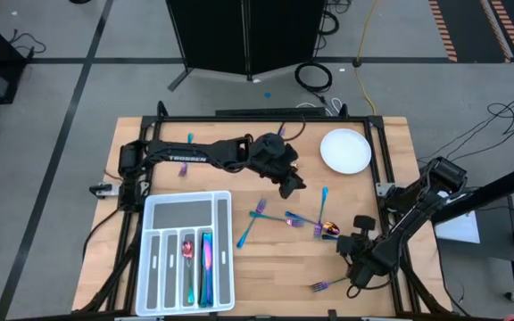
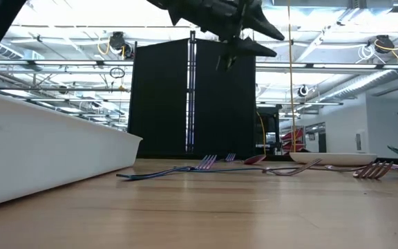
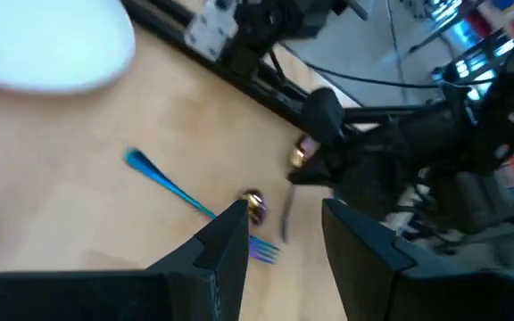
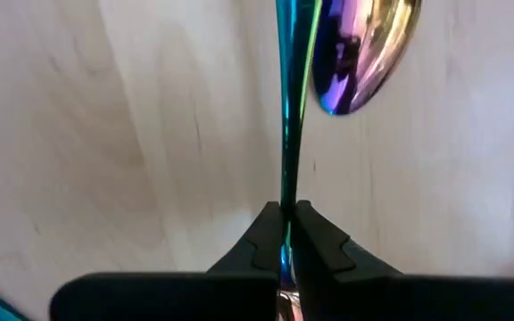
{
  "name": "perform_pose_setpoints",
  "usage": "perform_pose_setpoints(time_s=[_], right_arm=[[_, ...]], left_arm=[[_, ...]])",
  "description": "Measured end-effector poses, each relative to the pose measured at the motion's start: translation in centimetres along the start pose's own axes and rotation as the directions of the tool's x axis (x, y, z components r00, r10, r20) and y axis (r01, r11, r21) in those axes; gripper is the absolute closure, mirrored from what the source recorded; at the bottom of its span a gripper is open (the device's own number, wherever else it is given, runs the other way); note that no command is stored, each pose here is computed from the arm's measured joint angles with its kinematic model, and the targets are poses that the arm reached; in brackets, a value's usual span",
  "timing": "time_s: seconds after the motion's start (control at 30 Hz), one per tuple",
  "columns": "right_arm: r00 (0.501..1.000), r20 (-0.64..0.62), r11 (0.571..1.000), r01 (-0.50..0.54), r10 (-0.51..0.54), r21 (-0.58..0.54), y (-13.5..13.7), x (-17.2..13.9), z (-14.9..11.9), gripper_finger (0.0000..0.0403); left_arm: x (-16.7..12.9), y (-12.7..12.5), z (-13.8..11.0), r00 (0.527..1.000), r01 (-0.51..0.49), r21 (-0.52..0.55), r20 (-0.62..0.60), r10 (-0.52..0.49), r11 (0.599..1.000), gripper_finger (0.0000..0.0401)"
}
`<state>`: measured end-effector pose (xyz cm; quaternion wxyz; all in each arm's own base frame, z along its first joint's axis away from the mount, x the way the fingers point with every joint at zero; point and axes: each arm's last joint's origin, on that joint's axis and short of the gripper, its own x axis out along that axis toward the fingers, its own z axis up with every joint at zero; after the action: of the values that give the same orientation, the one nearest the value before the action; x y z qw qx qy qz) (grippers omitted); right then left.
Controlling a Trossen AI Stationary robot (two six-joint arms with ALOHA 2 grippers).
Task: Sort silverware
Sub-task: Put the bottom right iridescent spoon into the cutlery tray
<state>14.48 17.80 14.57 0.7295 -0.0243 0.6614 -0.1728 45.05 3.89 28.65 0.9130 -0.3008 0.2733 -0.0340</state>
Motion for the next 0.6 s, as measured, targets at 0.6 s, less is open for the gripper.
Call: perform_pose_setpoints(time_s=[0.6], right_arm=[[0.966,0.244,0.995,-0.091,0.082,0.028,-2.4,-3.7,0.2,0.0403]], left_arm=[[0.8,-4.0,-0.4,0.987,0.095,-0.194,0.145,-0.067,0.976,0.0257]])
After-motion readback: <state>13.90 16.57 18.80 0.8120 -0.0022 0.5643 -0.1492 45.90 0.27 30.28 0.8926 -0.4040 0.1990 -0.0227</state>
